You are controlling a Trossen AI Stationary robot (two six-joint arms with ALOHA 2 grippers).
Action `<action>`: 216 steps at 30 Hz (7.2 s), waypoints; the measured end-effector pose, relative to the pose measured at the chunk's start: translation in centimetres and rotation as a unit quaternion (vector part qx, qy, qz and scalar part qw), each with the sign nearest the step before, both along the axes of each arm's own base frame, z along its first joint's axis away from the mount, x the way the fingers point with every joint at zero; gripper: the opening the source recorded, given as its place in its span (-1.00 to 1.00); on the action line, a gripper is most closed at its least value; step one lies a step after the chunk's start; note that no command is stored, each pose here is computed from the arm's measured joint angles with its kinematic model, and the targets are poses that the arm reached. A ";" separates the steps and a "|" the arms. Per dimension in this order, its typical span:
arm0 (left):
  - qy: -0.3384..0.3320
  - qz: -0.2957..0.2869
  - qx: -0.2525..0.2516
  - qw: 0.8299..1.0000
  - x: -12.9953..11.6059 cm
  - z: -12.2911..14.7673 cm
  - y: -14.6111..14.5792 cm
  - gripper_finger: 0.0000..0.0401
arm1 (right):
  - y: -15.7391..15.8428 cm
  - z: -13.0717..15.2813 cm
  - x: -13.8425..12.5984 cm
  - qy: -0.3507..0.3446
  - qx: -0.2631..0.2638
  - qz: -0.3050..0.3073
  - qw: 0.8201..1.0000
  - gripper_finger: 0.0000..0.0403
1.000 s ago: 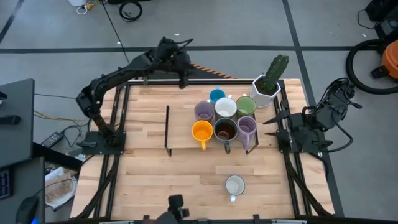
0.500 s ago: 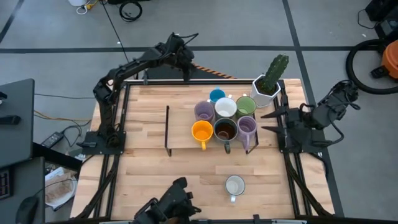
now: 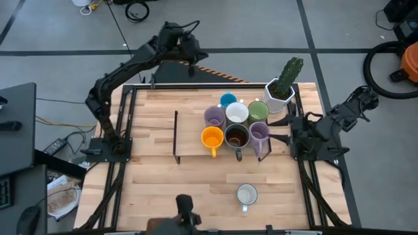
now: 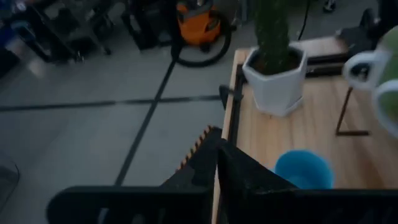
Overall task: Place coffee mugs
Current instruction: Put the patterned blue mug on the shelf
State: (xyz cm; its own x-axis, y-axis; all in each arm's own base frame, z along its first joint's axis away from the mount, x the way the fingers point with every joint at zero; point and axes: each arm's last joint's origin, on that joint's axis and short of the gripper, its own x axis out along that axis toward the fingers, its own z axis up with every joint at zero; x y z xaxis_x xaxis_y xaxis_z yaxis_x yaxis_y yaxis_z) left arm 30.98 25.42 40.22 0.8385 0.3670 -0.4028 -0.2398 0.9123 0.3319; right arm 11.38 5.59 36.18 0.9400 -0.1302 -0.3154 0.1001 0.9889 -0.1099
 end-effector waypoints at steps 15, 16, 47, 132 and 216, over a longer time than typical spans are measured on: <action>-0.024 -0.088 0.029 0.995 -1.0 -1.4 -14.1 -0.96 | 0.9 -0.4 1.0 0.018 0.013 0.030 0.999 -0.13; -0.024 -0.095 0.021 0.995 -1.1 -1.7 -15.3 -0.96 | 0.9 -0.4 1.0 0.019 0.016 0.035 0.999 -0.13; 0.010 -0.158 -0.114 0.981 -2.0 -8.6 -43.0 -0.67 | 12.2 -4.4 8.8 0.118 0.047 0.120 0.985 -0.13; 0.149 -0.215 -0.047 0.964 0.4 -16.1 -45.9 0.15 | 15.1 -13.7 25.7 0.383 -0.075 0.243 0.888 -0.74; 0.302 -0.221 -0.065 0.925 7.4 -17.4 -47.4 -0.81 | 21.3 -9.8 9.6 0.270 -0.088 -0.002 0.959 -0.37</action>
